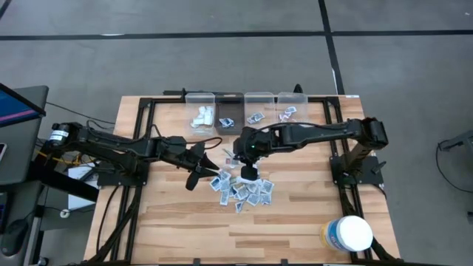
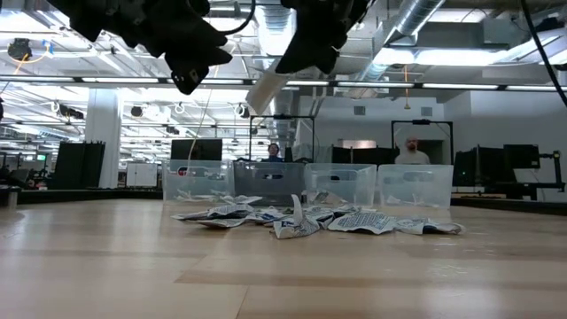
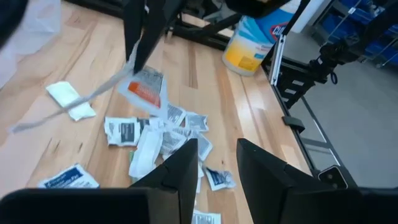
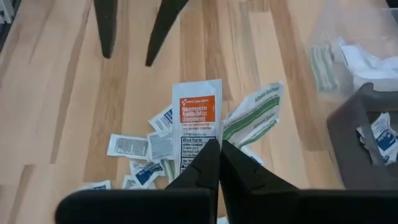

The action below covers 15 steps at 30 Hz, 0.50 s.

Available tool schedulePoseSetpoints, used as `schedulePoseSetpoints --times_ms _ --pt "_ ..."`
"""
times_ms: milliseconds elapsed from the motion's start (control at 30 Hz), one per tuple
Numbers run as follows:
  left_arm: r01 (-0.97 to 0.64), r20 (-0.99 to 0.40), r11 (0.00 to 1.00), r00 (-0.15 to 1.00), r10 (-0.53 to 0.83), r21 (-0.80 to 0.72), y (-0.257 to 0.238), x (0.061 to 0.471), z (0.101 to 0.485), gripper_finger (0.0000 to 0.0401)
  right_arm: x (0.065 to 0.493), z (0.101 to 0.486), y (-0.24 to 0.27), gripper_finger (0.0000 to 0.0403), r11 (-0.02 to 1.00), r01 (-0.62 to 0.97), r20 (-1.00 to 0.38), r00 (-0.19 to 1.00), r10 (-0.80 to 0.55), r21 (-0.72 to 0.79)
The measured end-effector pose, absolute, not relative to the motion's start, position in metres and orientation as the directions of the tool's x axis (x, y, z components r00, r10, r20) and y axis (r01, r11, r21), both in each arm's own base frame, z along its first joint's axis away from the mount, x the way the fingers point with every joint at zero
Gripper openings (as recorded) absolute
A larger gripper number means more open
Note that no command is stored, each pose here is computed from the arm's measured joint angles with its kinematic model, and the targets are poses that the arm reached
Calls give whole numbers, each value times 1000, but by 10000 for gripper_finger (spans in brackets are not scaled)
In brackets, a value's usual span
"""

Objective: Pick & Place First Aid Supplies
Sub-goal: Put the bandage into the left transparent bin

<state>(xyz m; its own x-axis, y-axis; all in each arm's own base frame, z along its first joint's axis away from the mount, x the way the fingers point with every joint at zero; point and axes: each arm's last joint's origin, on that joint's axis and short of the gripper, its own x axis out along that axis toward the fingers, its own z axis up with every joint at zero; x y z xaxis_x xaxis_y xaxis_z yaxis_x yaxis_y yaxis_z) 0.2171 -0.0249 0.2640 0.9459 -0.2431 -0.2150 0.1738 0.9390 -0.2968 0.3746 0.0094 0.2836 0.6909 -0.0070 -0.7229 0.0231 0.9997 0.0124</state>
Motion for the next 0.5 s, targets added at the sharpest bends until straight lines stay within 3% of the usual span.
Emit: schedulePoseSetpoints --times_ms 200,500 --pt "173 -217 939 945 -243 -297 -25 217 264 111 376 267 9 1 1000 24 -785 620 -10 6" --pt "186 -221 935 940 -258 -301 -28 217 263 111 398 187 14 0 1000 19 -918 396 -10 -3"
